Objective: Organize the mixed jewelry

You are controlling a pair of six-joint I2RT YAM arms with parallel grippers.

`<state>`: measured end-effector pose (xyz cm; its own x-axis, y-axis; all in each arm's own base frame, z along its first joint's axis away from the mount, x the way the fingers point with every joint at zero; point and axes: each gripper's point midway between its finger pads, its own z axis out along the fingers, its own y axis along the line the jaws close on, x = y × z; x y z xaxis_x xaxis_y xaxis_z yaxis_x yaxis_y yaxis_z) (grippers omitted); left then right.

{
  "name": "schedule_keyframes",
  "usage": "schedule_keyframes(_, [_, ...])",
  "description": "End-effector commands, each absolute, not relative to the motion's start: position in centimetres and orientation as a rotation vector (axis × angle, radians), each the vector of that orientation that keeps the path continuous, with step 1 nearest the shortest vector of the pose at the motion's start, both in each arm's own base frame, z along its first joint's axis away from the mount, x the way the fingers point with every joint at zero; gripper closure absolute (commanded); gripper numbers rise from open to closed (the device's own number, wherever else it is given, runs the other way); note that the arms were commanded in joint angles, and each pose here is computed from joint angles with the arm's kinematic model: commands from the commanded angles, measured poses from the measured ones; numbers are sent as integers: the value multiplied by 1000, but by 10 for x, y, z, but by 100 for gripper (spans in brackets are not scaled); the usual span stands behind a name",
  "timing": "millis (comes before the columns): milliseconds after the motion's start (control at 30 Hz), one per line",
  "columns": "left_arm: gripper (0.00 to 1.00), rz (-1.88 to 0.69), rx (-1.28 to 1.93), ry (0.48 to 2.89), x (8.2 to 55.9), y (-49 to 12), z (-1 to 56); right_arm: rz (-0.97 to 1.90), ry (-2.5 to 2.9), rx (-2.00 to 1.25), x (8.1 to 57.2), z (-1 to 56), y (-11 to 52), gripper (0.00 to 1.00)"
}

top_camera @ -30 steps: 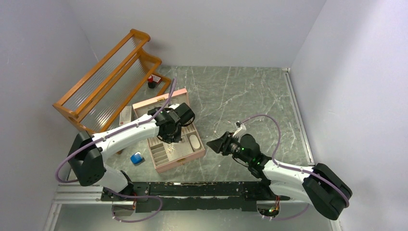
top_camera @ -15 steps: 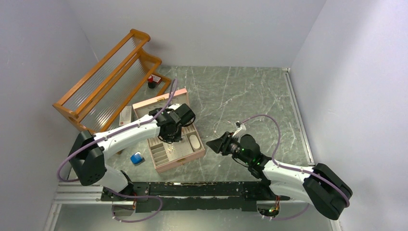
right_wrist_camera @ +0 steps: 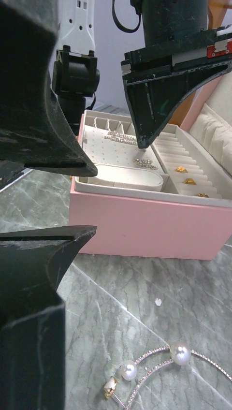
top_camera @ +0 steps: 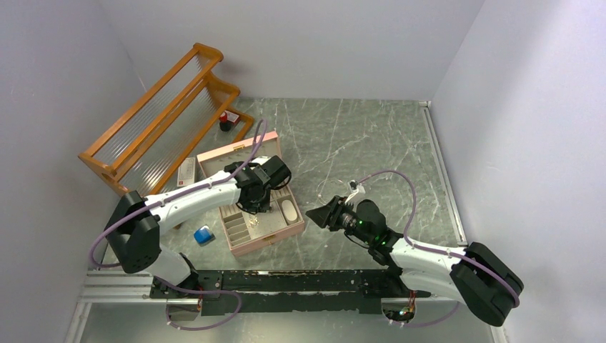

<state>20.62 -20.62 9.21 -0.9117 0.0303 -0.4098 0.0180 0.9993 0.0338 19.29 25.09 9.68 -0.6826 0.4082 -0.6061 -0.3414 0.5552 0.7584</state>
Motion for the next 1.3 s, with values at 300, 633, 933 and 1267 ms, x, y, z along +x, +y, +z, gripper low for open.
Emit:
schedule_keyframes(300, [95,58,53,2717,205,-206,83,1193,1957,40,195,103,253,54])
schedule_keyframes(633, [81,-15,57,2723,204,-214,95,1197,1949,38,194,104,253,54])
schedule_keyframes(933, [72,-41,45,2719,203,-216,101,1196,1940,35,194,107,252,54])
schedule_keyframes(1267, [67,-219,-46,2571,216,-226,154,1118,1943,56,204,118,247,53])
